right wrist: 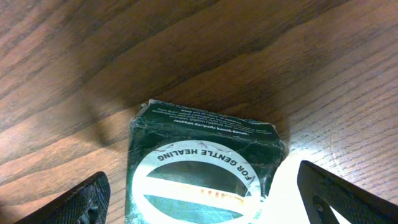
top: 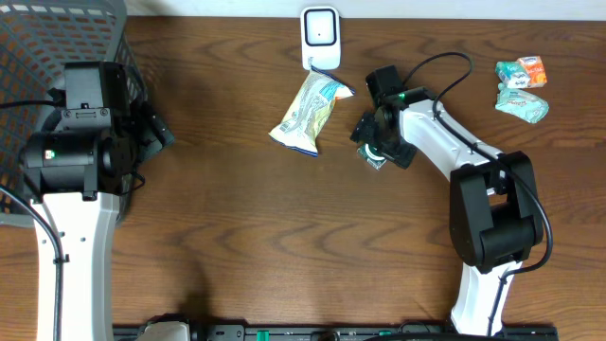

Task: Scan the item barcode
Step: 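Lift the dark green tin and hold it under the scanner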

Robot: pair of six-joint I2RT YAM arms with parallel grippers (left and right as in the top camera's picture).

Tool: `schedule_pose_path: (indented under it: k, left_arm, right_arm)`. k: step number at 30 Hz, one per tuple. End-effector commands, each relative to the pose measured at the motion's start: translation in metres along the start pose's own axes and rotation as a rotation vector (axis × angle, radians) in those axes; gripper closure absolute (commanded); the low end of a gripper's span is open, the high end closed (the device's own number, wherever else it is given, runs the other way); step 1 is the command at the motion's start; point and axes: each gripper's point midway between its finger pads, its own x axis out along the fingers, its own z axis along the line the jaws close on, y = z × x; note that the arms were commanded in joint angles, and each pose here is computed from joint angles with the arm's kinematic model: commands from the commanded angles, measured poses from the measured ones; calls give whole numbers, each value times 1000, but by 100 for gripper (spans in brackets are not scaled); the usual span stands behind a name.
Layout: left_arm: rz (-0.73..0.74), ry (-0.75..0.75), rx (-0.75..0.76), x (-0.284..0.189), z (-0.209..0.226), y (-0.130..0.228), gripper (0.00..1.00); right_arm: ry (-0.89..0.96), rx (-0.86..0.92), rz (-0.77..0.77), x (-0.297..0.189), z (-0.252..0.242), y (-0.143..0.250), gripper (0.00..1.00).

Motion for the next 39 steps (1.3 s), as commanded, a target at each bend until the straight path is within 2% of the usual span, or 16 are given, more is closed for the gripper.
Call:
schedule_pose_path:
  k: [1, 8, 11, 13, 14, 21, 29, 30, 31, 32, 39]
  left_arm:
    - [1, -20, -20, 2, 4, 0, 2]
    - [1, -20, -20, 2, 4, -1, 2]
    - [1, -20, -20, 2, 4, -1, 2]
    - [1, -20, -20, 2, 4, -1, 2]
    - [1, -20, -20, 2, 4, 0, 2]
    - [1, -20, -20, 2, 4, -1, 2]
    - [1, -20, -20, 2, 4, -1, 2]
    - [1, -20, -20, 2, 4, 0, 2]
    - [1, -20, -20, 2, 4, -1, 2]
    - [1, -20, -20, 2, 4, -1, 2]
    - [1, -20, -20, 2, 4, -1, 2]
  right_arm:
    - [18, -12, 18, 13, -7, 11, 10]
    - [13, -13, 22, 28, -13, 19, 12]
    - [11, -29, 28, 28, -13, 20, 25]
    - [-7, -39, 43, 27, -10, 23, 41]
    - [-17, -38, 54, 27, -8, 25, 44]
    - [-120, -63, 143, 19, 8, 35, 45]
    - [-469, -130, 348, -21, 57, 44, 46]
    - [-505, -133, 367, -26, 60, 44, 48]
    - [-555, -142, 390, -33, 64, 43, 58]
    - [-598, -154, 404, -40, 67, 41, 62]
    - [-754, -148, 468, -63, 71, 32, 55]
